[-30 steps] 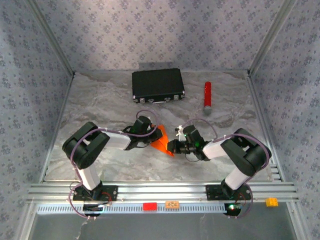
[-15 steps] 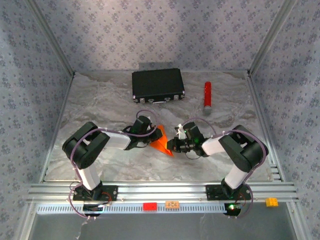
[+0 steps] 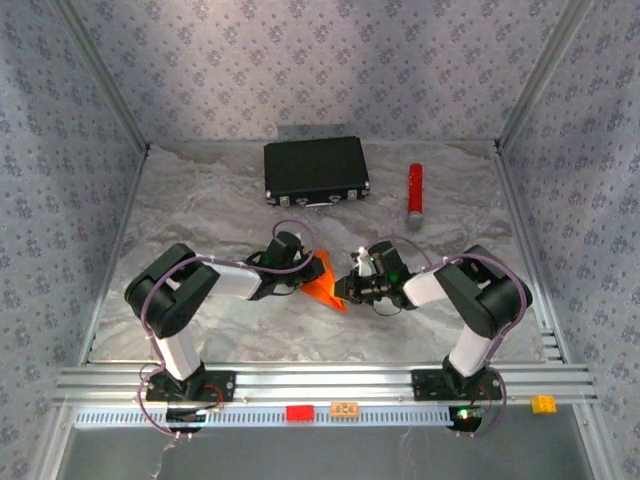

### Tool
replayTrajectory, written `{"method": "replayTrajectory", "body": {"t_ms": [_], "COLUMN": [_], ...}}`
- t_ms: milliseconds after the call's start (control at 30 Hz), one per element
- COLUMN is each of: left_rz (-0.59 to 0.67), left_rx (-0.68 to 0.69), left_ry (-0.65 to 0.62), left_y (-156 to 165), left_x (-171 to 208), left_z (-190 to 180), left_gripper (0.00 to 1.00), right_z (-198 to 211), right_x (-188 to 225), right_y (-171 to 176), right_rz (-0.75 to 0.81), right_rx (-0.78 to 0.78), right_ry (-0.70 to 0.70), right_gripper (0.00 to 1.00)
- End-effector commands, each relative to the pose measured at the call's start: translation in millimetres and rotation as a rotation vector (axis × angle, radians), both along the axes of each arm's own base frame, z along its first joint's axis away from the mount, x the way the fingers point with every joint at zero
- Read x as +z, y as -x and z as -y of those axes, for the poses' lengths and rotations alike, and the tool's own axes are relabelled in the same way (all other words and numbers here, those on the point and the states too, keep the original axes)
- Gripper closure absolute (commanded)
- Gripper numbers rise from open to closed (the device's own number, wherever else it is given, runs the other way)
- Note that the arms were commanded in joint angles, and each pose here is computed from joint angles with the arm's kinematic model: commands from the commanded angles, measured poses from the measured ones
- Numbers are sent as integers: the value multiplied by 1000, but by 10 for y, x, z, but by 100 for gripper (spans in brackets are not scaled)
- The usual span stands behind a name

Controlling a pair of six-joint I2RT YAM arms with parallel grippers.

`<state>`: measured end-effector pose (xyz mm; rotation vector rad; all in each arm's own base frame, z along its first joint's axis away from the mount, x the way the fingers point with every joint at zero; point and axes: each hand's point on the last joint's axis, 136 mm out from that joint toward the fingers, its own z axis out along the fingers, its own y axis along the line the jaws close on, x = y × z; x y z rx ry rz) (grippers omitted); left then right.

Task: Fold a paper plane with a square sheet of paper (pick it up from the middle)
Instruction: Fourth fold the wing at the center of the table.

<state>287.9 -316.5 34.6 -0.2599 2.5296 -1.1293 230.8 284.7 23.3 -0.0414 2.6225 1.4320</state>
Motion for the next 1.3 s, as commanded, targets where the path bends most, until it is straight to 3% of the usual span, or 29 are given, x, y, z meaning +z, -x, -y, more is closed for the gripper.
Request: {"method": "replayTrajectory", "body": {"t_ms": [0,533,933,1267], "left_rz": [15,-9,-36,-59], "left_rx": [-40,-60,-58,-60], "left_ry": [17,16,-7,-35], "left_y": [-10,4,23,74], "left_x": [66,-27,-128,-226], "left_z": [111,166,142,93], "left_gripper": [93,93,94,94], "right_z": [97,173,191,176], "right_x": [-280,-362,-414,-354], "right_y": [161,158,169,180], "right_rz": [-119,-128,-145,-133], "right_rx": [-15,-67,-80,-71], "right_ry": [77,107,121,115], "right_gripper": [97,93,96,91]}}
